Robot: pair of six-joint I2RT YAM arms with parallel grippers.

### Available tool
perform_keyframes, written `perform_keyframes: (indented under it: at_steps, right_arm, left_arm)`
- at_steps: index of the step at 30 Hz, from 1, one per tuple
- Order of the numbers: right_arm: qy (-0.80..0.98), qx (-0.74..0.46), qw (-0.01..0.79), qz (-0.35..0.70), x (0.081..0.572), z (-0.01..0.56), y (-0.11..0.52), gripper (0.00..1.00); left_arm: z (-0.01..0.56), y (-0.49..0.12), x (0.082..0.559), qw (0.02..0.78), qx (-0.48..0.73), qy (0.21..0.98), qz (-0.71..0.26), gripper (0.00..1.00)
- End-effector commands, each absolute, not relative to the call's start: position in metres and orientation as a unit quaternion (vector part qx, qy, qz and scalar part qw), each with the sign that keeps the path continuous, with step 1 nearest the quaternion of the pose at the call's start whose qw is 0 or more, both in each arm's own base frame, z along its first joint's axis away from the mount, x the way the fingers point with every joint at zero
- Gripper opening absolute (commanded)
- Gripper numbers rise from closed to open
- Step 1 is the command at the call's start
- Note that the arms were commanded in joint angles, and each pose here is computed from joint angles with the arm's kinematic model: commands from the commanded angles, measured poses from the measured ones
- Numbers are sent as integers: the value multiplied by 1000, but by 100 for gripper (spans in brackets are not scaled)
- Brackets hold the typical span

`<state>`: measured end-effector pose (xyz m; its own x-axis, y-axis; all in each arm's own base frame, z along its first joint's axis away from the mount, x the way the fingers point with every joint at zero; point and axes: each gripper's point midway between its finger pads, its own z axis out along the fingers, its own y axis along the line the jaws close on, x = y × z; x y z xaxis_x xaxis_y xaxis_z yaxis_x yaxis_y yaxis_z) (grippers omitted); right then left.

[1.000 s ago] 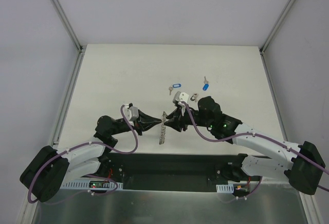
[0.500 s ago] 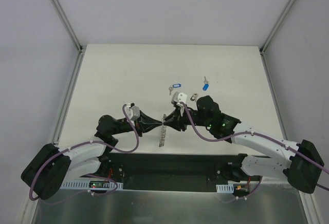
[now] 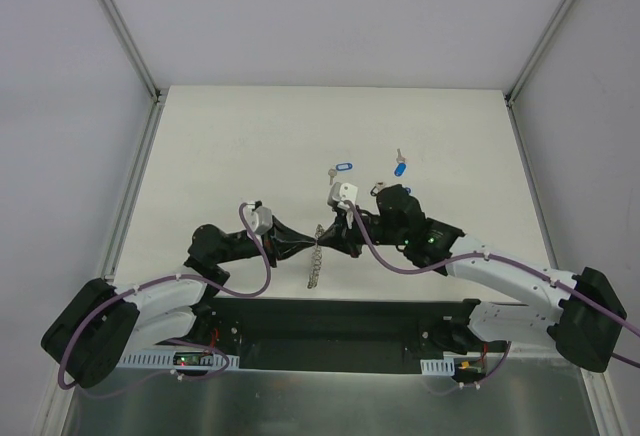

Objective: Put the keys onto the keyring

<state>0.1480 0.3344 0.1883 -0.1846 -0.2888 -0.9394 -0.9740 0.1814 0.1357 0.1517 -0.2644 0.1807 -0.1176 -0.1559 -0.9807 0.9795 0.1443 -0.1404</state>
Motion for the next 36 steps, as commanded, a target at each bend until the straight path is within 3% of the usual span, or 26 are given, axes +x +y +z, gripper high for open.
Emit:
perform_keyframes:
  at_steps: [1,4,5,10,15,19,36]
  right_arm:
    - [640,-500,435,389,157,214,332,1]
    - [667,-511,414,349,161,210,321,1]
    - [670,-514,411,343,161,211,318,1]
    - [679,-531,395,319,159,210,308,1]
    - [679,-548,376,313,154,202,304,1]
    - [674,-557,371,313,151,200,303,1]
    - [645,-584,364,331,142,199,306,1]
  left_arm:
    - [222,-262,153,607,399,454,-516,10]
    - [221,-262,155,606,405,461,-506,24]
    - [220,-262,156,605,407,465,-502,34]
    - [217,-259,163,609,423,481,-468,47]
    - [218,-264,162,591,451,479,-467,47]
    - [219,-271,162,570,465,479,-480,39]
    - [202,-301,147,471,537,467,-521,32]
